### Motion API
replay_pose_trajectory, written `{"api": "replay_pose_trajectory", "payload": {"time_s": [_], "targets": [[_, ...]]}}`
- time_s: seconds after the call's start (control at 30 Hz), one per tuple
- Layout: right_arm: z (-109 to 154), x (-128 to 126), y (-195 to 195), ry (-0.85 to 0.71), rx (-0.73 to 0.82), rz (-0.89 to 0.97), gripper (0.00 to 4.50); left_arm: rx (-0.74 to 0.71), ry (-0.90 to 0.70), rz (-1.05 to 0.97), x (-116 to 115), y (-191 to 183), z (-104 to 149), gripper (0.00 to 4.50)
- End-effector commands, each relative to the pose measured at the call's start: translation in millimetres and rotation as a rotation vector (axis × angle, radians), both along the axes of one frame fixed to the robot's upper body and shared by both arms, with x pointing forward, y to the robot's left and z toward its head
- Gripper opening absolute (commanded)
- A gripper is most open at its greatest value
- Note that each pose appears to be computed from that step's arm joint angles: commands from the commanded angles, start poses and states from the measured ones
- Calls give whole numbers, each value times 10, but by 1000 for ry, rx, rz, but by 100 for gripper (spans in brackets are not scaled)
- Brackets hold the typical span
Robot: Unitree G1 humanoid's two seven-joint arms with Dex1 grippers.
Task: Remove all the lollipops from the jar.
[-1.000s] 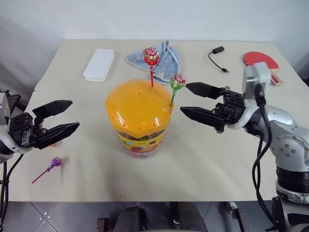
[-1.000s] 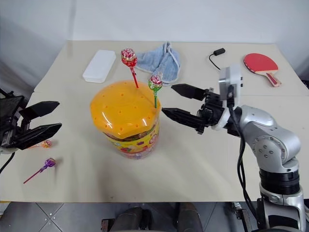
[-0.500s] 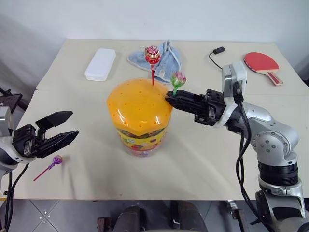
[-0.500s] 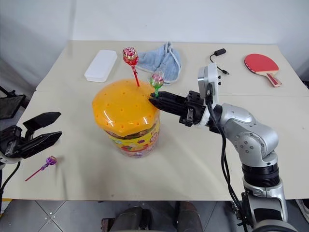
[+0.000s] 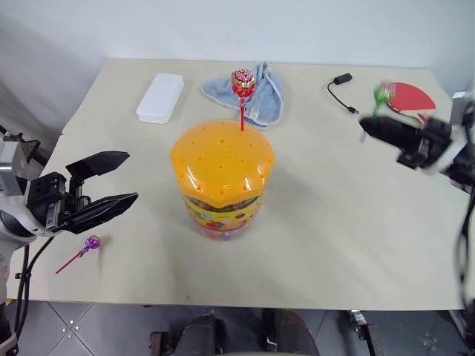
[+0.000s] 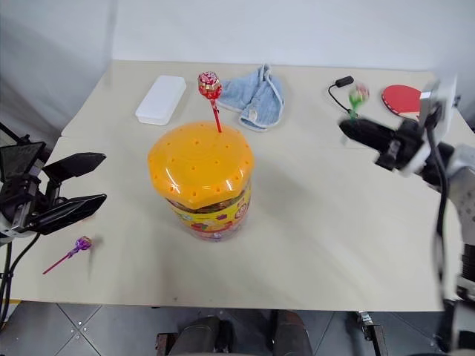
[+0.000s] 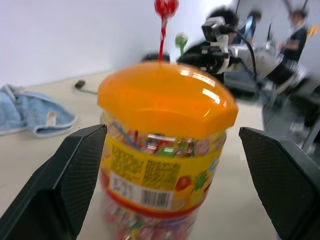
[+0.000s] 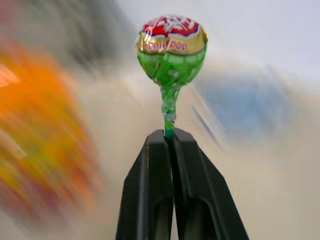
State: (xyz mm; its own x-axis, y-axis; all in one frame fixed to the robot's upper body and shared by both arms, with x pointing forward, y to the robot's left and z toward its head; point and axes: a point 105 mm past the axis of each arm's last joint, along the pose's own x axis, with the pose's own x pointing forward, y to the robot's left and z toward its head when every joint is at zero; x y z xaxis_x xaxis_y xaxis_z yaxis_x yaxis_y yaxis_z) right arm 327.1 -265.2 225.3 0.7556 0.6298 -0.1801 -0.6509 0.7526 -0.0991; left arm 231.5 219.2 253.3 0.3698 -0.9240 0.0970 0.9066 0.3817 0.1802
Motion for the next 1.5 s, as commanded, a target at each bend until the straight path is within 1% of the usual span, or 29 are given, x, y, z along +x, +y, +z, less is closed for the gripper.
{"api": "replay_pose_trajectory", "payload": {"time_s": [0.03, 0.17, 0.2, 0.3, 0.4, 0.5, 0.57, 0.63, 0.67, 0.7, 0.8, 0.87, 0.93, 1.03, 1.13, 1.17, 1.23, 1.33, 1.43, 1.5], "targets": [[-383, -1, -286, 117, -254, -131, 2, 133, -40, -63, -78, -90, -21, 450], [-837, -54, -497, 265, -439, -233, 2, 255, -3, -116, -144, -88, -164, 450], [-893, -70, -524, 288, -462, -245, 2, 276, 3, -124, -157, -83, -191, 450], [-994, -122, -556, 334, -436, -252, 2, 287, 9, -130, -171, -55, -216, 450], [-1015, -156, -602, 342, -427, -256, 71, 273, -3, -125, -157, -54, -205, 450], [-926, -174, -633, 318, -413, -248, 168, 233, -18, -116, -143, -64, -167, 450], [-747, -180, -617, 244, -411, -192, 237, 196, -29, -92, -126, -55, -135, 450], [-356, -191, -432, 55, -336, -32, 304, 163, -26, -49, -117, -8, -126, 450], [-231, -212, -367, -9, -305, 24, 338, 151, -23, -34, -116, 12, -123, 450], [-64, -270, -193, -74, -237, 136, 372, 114, -17, -10, -122, 65, -111, 450], [292, -324, 343, -197, -68, 359, 372, -30, -11, 42, -124, 186, -26, 450], [430, -317, 627, -242, 14, 439, 372, -77, -6, 46, -126, 207, 6, 450], [596, -295, 1034, -299, 101, 540, 372, -108, -3, 50, -130, 223, 18, 450], [767, -224, 1429, -318, 177, 592, 372, -119, 6, 61, -123, 234, 9, 450], [870, -126, 1793, -280, 230, 612, 372, -130, 14, 94, -99, 288, -40, 450], [864, -146, 1905, -281, 208, 644, 372, -135, 18, 103, -93, 301, -57, 450], [866, -200, 2064, -277, 214, 697, 372, -141, 23, 111, -89, 302, -88, 450], [869, -231, 2192, -291, 222, 737, 372, -143, 27, 117, -94, 294, -118, 450], [884, -216, 2230, -283, 233, 737, 313, -142, 25, 125, -101, 296, -130, 450], [910, -230, 2254, -286, 243, 751, 247, -144, 21, 130, -106, 304, -124, 450]]}}
